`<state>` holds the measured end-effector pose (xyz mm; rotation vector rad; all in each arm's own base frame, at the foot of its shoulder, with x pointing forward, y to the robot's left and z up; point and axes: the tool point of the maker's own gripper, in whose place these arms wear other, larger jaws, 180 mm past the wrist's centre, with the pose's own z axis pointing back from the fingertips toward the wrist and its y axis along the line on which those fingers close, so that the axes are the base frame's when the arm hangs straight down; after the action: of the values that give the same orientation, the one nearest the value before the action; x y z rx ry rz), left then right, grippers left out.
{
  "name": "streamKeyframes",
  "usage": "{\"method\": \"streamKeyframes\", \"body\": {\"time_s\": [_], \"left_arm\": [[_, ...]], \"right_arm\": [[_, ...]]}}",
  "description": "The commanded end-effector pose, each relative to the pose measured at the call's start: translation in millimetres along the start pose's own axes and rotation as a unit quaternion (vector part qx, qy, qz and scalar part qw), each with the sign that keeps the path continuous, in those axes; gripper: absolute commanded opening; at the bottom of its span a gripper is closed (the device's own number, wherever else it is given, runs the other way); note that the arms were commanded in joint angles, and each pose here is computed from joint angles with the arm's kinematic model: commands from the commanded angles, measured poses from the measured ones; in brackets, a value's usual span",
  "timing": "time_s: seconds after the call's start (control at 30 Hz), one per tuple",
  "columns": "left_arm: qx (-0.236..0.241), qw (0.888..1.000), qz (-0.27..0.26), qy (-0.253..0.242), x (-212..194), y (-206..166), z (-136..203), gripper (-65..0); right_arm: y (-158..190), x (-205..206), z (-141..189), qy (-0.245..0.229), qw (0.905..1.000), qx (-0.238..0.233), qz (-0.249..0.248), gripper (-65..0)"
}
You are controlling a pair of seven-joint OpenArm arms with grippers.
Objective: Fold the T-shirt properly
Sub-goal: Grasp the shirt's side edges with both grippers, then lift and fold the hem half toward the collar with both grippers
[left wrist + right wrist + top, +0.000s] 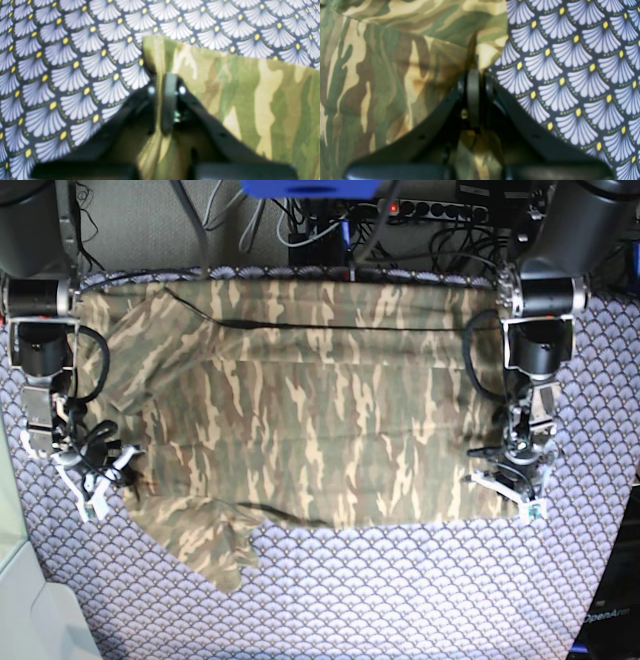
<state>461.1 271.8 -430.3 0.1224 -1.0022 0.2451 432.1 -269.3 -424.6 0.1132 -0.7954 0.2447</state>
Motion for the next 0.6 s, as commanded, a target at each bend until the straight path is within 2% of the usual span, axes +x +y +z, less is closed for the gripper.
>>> {"method": "streamKeyframes", "body": {"time_s": [0.0, 0.2, 0.33, 0.47, 0.57], "left_arm": [[0.011, 1.0, -0.004, 0.022, -6, 7, 0, -64.3], [0.012, 0.999, -0.007, 0.029, -17, 9, 3, -63.7], [0.008, 0.999, -0.009, 0.035, -14, 8, 8, -63.7], [-0.005, 1.0, -0.019, 0.019, 13, 1, 22, -63.7], [-0.009, 1.0, -0.021, 0.019, 24, -3, 27, -63.7]], "right_arm": [[-6, 9, 3, 0.001, 0.9999, -0.001, 0.012, -64.1], [-7, 12, 4, -0.004, 0.9999, -0.002, 0.011, -64.4], [-6, 22, 11, -0.018, 0.9993, -0.005, 0.032, -64.4], [1, 28, 23, -0.021, 0.9971, -0.007, 0.072, -64.4], [9, 33, 29, -0.027, 0.9963, -0.002, 0.081, -64.4]]}}
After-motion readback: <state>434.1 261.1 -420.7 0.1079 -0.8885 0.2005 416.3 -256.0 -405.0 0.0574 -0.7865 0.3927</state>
